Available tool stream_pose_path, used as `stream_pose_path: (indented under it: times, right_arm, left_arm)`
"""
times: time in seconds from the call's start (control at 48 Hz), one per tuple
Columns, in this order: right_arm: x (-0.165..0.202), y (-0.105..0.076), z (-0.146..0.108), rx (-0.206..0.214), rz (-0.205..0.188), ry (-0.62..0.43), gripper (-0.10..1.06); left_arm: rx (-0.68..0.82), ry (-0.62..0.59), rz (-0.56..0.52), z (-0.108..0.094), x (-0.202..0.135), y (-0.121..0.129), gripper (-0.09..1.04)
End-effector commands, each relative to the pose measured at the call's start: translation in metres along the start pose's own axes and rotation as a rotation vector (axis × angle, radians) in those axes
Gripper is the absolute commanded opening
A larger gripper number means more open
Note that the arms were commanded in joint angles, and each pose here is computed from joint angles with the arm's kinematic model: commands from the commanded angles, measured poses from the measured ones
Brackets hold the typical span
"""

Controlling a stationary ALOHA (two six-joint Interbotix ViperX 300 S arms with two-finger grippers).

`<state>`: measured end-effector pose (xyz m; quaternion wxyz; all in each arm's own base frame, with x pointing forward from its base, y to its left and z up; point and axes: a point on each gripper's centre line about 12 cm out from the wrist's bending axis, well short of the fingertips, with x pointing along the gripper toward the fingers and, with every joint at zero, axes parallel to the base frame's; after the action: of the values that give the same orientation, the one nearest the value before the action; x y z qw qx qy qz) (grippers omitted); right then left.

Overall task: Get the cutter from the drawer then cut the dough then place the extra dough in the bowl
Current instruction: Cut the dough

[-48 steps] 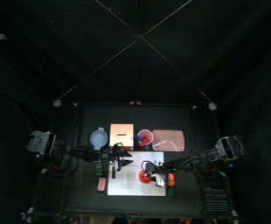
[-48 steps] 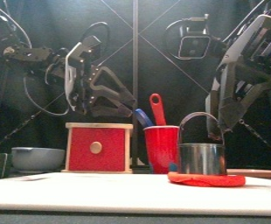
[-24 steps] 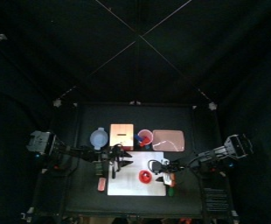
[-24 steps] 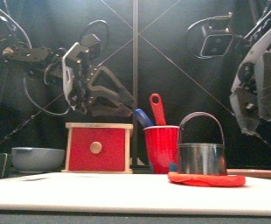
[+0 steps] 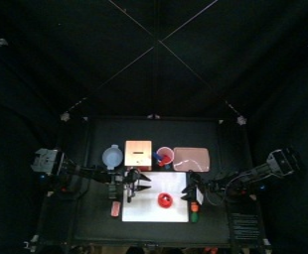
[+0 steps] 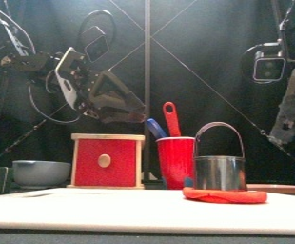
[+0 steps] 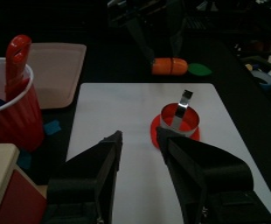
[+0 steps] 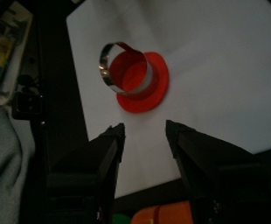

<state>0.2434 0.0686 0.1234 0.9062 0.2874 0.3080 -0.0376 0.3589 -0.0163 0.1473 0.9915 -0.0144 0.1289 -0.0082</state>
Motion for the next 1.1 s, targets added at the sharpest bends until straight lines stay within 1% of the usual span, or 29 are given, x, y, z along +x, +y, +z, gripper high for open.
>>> stream_pose_path:
  times: [0.021,0.188,0.312,0.354,0.396,0.479,0.583,0.646,0.688,0.771,0.854,0.896,0.979,1.062,1.104]
  right_arm:
    - [0.014,0.01,0.003,-0.006,0.003,-0.006,0.8]
    - [0.022,0.013,0.001,-0.033,-0.001,-0.009,0.8]
    - [0.018,0.015,0.008,-0.054,0.012,-0.056,0.8]
    - [0.016,0.014,0.01,-0.074,0.014,-0.077,0.8]
    - [0.013,0.013,0.014,-0.108,0.019,-0.109,0.8]
    - [0.005,0.014,0.028,-0.154,0.03,-0.186,0.8]
    - [-0.005,0.018,0.042,-0.197,0.042,-0.261,0.8]
    - [-0.009,0.018,0.046,-0.216,0.037,-0.285,0.8]
    - [-0.009,0.017,0.044,-0.212,0.025,-0.281,0.8]
    - [-0.008,0.01,0.039,-0.183,-0.013,-0.266,0.8]
    - [-0.01,0.011,0.03,-0.156,-0.022,-0.257,0.8]
    - [-0.012,0.014,0.028,-0.141,-0.021,-0.274,0.8]
    - [-0.013,0.02,0.021,-0.133,-0.025,-0.304,0.8]
    - [-0.01,0.024,0.009,-0.112,-0.056,-0.315,0.8]
    - [-0.008,0.028,0.003,-0.104,-0.07,-0.324,0.8]
  left_arm:
    - [0.004,-0.02,-0.002,0.004,0.002,0.0,0.77]
    - [-0.004,-0.003,0.002,-0.002,0.006,0.0,0.77]
    - [-0.014,-0.002,0.011,-0.003,0.006,0.001,0.77]
    - [-0.017,-0.002,0.013,-0.003,0.006,0.001,0.77]
    - [-0.018,0.0,0.016,-0.004,0.006,0.002,0.77]
    - [-0.027,-0.005,0.022,-0.002,0.007,0.002,0.77]
    - [-0.039,-0.003,0.031,-0.003,0.007,0.003,0.77]
    - [-0.043,-0.001,0.035,-0.003,0.007,0.003,0.77]
    - [-0.043,0.0,0.035,-0.004,0.007,0.003,0.77]
    - [-0.043,-0.001,0.034,-0.003,0.008,0.003,0.77]
    - [-0.041,0.0,0.032,-0.004,0.008,0.002,0.77]
    - [-0.041,0.002,0.034,-0.004,0.008,0.003,0.77]
    - [-0.031,0.0,0.027,-0.004,0.008,0.002,0.77]
    - [-0.01,-0.004,0.009,-0.005,0.01,0.0,0.77]
    - [0.0,-0.012,-0.001,-0.004,0.012,-0.002,0.77]
